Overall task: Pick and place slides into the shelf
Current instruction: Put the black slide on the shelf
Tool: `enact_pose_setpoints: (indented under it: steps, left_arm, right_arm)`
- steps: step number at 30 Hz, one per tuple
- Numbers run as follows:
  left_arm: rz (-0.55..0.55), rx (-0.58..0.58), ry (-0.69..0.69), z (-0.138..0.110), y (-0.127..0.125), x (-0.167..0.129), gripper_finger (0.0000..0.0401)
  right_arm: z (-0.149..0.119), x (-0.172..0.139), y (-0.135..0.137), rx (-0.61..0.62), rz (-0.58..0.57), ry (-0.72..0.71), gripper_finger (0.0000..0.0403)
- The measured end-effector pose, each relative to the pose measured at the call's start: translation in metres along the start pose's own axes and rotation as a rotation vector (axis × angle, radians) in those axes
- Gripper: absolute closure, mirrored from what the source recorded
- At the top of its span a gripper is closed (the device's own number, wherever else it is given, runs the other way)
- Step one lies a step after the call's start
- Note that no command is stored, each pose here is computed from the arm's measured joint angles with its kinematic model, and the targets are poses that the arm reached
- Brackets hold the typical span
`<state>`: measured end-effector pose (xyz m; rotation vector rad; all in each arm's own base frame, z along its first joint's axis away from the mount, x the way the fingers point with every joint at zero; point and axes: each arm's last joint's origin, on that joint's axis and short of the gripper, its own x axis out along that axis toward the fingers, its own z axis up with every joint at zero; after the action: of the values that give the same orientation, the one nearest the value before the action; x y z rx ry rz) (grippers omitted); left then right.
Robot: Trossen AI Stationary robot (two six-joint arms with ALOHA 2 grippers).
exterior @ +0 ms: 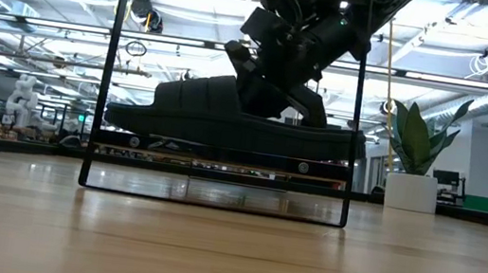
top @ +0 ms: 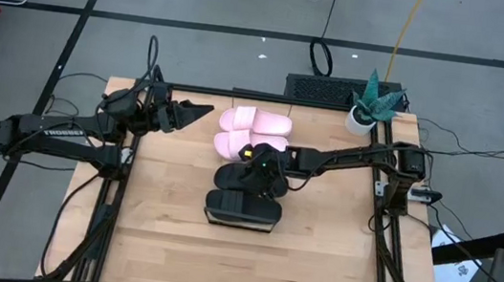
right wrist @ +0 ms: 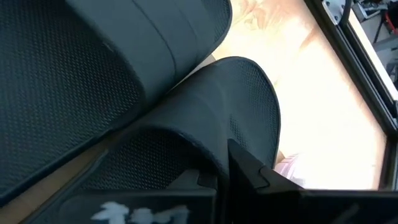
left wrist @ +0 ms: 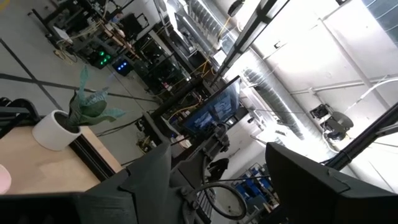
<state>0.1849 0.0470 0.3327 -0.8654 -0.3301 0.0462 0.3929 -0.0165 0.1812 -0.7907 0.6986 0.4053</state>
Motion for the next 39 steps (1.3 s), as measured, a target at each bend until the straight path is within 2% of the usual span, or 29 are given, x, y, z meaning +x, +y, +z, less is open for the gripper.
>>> enact_pose_setpoints:
  steps: [10,39]
  left_arm:
    - [-0.001,0.006,0.0,0.0,-0.0001,0.0,0.0144]
    - [-0.012,0.001,0.015,-0.0031,-0.0024,0.0003,0.0144]
  right_arm:
    - [0.0009,0.0001,0.0002,0.003,-0.036,0.04,0.0403]
    - [0.0003,-0.0059,-0.0077,-0.004,-0.077,0.023,0.0403]
